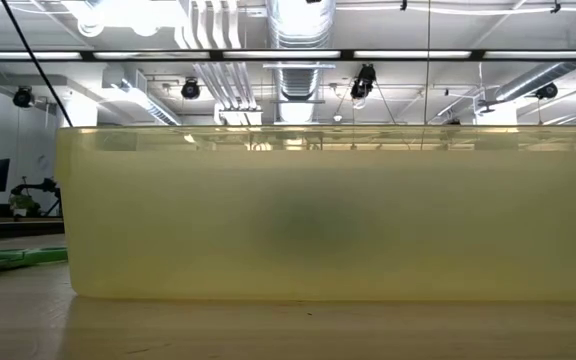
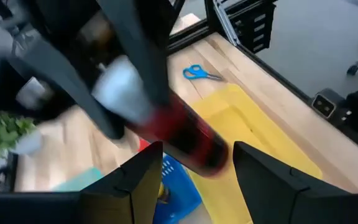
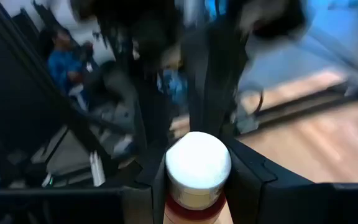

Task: Pick & Place Paint Supplies
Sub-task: Put the red paint bottle into the blue bin

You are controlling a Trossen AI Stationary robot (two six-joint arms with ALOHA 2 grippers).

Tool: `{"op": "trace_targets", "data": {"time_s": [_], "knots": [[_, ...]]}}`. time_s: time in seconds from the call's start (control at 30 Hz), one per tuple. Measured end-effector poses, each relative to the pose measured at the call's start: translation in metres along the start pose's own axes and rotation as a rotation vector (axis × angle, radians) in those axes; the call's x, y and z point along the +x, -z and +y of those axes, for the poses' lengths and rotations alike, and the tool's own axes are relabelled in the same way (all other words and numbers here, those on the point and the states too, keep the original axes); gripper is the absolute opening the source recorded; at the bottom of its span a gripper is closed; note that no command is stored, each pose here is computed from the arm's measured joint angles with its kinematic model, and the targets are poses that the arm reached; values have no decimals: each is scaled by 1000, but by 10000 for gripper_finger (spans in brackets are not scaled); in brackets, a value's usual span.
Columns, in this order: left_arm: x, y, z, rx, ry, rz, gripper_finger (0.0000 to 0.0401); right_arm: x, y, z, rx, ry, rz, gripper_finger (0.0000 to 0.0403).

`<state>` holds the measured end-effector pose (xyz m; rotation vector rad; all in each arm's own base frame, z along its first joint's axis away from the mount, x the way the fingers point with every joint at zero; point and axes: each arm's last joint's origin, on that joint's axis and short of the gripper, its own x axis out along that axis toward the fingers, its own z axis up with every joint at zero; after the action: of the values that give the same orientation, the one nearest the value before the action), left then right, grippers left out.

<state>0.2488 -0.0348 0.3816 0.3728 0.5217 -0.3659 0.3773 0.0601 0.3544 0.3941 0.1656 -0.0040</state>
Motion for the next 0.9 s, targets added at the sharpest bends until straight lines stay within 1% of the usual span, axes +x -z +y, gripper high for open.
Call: {"op": "trace_targets", "data": {"time_s": [0.1,0.17,0.27,0.33,0.4,0.47,0.57,0.67,0.77,0.9], "knots": [[-3,5,-2,-78,-28,-22,204,-2,-5,2,-33,-1,-46,109],[-4,4,-2,-155,-54,-99,204,-2,-5,5,-72,-3,-40,109],[2,7,-2,-252,-56,-190,204,-2,-12,8,-103,-15,-65,109],[9,10,-3,-298,-40,-211,204,-2,-14,10,-118,-19,-78,109],[16,15,-4,-336,-36,-203,204,-2,-14,9,-128,-18,-72,109],[20,18,-4,-371,-33,-228,204,-2,-14,9,-132,-14,-73,109],[23,17,-4,-407,-28,-294,204,-2,-15,9,-132,-17,-78,109],[23,16,-4,-444,-21,-306,203,-2,-15,9,-132,-18,-79,109],[24,17,-4,-448,-19,-300,185,-2,-15,9,-133,-18,-80,109],[24,18,-4,-451,-7,-301,136,-3,-17,10,-132,-20,-86,109]]}}
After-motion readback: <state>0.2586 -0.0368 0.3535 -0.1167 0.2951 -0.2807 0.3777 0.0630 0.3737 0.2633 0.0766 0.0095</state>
